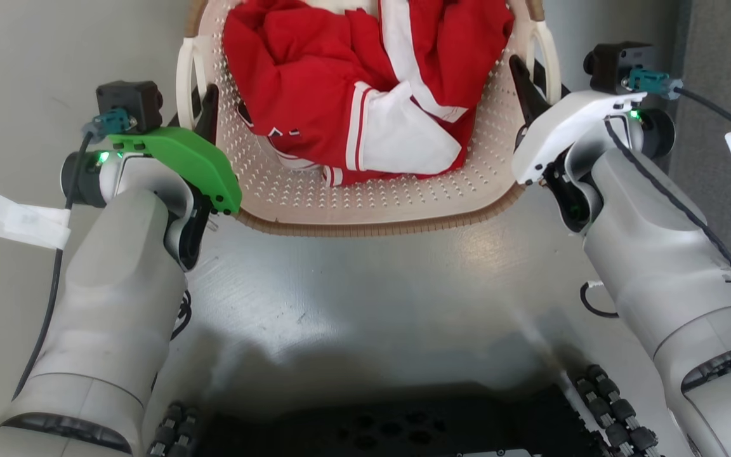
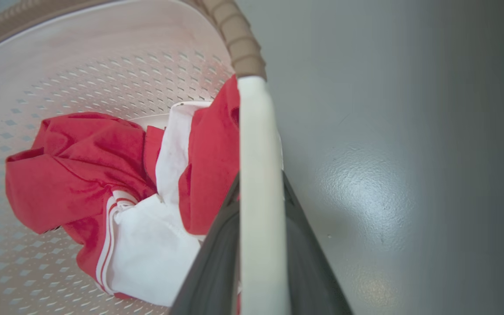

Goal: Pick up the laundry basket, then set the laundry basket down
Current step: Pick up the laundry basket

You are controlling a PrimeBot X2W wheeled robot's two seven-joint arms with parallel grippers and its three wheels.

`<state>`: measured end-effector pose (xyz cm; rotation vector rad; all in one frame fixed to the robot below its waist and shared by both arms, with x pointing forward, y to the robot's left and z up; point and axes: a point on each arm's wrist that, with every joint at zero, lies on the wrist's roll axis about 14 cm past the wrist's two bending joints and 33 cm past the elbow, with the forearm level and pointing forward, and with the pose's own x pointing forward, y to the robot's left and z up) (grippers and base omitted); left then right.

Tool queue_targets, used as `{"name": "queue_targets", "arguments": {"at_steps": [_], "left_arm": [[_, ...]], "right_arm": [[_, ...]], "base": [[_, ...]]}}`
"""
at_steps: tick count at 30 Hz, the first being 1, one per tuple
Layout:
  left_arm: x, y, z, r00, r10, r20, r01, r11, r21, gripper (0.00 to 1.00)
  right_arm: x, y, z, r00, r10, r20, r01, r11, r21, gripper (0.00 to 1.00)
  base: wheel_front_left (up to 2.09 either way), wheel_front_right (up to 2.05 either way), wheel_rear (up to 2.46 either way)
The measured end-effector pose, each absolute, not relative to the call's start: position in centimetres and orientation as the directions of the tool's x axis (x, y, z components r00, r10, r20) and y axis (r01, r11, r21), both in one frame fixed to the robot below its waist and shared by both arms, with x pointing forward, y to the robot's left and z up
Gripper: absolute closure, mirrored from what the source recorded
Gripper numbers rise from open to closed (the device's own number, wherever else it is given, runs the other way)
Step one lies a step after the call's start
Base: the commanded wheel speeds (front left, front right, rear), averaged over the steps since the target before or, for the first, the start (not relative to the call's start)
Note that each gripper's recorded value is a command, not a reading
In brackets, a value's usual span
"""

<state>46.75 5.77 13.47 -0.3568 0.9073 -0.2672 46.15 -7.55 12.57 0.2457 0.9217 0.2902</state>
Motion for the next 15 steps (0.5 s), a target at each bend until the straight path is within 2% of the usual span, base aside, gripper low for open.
{"name": "queue_targets", "arguments": {"at_steps": [15], "left_arm": [[46.4,5.3,18.3,0.623,-0.378,-0.685,0.075,0.900,-0.428,1.00]], "right_arm": [[45.7,-7.5,17.6,0.594,0.365,-0.717,-0.207,0.931,0.302,1.00]], "base": [[0.00,0.00,0.00]]}}
